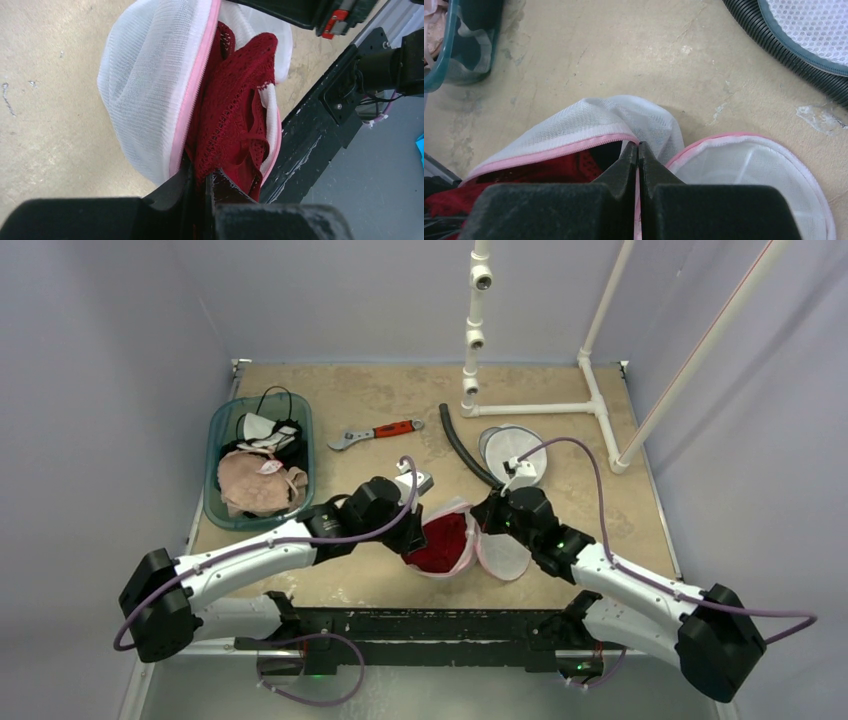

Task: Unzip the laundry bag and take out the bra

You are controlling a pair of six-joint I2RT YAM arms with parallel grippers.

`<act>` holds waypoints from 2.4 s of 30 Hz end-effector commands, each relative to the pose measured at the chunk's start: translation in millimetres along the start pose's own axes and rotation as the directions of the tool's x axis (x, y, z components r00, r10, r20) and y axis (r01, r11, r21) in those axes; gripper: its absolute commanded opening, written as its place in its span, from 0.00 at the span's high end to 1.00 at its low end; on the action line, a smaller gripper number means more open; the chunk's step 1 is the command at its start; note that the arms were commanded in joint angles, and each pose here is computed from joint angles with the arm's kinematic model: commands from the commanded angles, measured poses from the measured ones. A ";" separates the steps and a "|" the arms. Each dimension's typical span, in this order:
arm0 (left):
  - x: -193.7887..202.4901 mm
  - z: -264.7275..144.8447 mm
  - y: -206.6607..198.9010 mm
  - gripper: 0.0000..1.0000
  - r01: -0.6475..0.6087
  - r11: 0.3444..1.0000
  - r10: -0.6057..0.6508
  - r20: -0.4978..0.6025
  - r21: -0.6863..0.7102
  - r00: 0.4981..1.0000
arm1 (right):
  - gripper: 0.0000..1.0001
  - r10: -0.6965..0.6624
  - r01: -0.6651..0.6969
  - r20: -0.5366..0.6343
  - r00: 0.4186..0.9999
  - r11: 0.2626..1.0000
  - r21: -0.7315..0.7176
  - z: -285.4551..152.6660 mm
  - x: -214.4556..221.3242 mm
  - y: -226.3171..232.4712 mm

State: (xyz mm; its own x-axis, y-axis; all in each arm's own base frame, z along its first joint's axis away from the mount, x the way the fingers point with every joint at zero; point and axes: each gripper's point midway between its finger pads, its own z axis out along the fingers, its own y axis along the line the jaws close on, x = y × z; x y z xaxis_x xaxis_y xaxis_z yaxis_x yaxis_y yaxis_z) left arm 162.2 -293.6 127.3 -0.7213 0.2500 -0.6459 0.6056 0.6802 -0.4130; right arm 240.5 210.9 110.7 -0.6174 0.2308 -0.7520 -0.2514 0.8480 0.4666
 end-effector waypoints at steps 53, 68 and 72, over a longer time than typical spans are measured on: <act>-203.2 -250.6 314.6 1.00 0.872 0.489 -0.396 0.893 0.010 0.212 | 0.34 0.076 -0.055 0.128 0.989 0.986 -0.159 -57.5 -17.4 14.5; -130.8 -205.0 422.3 1.00 0.976 0.194 -0.501 0.866 0.102 0.009 | 0.35 0.055 -0.042 0.081 0.995 0.987 -0.158 -47.2 0.1 9.9; -89.3 -194.9 436.1 1.00 0.995 0.077 -0.504 0.863 0.058 -0.011 | 0.35 0.054 -0.042 0.079 0.995 0.987 -0.153 -45.9 0.8 9.1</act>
State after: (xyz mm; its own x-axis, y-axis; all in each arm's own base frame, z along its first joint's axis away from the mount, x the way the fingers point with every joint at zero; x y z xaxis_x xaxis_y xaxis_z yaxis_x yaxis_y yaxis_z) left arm 433.9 96.9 144.4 -0.0611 -0.9367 -0.3448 -0.5999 0.3106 -0.7373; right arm 200.6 194.3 132.1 -0.5878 0.3038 -0.7498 -0.3195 0.7642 0.5602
